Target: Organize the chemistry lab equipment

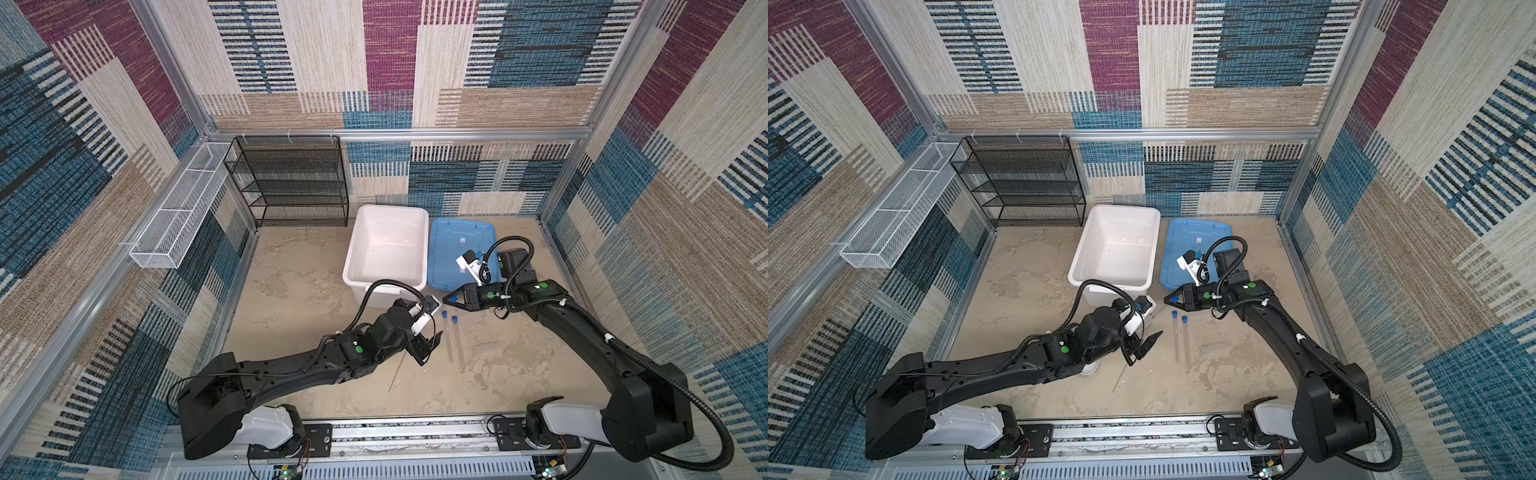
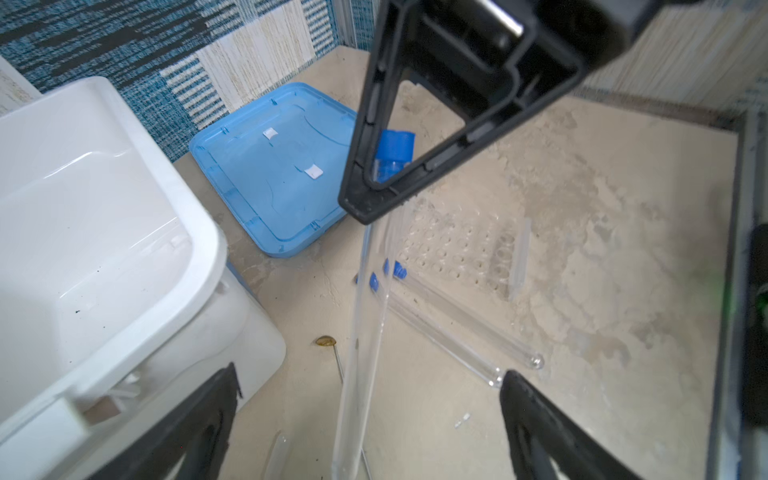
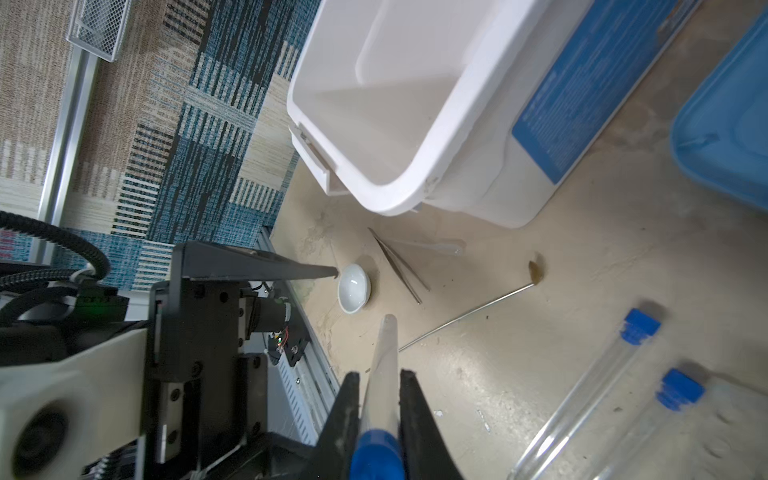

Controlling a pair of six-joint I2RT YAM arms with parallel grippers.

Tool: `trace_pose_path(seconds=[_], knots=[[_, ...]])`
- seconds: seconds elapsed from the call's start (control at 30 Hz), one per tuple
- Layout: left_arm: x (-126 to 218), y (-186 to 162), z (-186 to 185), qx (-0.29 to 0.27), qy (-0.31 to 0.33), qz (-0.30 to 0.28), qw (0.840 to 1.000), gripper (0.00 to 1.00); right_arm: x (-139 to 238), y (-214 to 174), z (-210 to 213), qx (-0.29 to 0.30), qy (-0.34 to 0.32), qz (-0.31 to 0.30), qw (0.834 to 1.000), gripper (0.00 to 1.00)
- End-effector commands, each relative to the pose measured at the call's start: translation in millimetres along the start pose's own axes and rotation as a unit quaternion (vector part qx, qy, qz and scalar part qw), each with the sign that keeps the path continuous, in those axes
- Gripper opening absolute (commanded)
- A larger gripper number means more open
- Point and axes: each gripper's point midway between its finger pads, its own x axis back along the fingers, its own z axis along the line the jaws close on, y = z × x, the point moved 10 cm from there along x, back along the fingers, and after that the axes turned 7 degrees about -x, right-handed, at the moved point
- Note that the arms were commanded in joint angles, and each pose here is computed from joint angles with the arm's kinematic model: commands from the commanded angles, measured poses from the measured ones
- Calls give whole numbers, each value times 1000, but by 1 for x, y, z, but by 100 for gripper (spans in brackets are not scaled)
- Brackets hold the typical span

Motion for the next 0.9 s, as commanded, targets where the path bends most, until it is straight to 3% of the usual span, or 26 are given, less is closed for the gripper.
trace_pose_path(seconds=[0.0, 0.13, 0.23, 0.43, 0.6, 0.87], knots=[[11, 15, 3, 108, -4, -35, 993, 99, 6, 8, -1, 10, -67, -30, 997, 17], [21, 25, 6, 196, -11, -66, 978, 99, 15, 13, -2, 12, -130, -58, 990, 17], [23, 28, 10, 255, 5, -55, 965, 99, 23, 16, 2, 18, -164, -75, 984, 17], [23, 36, 8, 327, -19, -43, 944, 99, 47, 22, 12, 32, -243, -121, 962, 17], [18, 52, 3, 352, -60, -50, 933, 99, 64, 25, 14, 28, -321, -157, 934, 17], [-4, 61, -5, 352, -89, -34, 931, 99, 63, 21, -1, 11, -380, -145, 914, 17]])
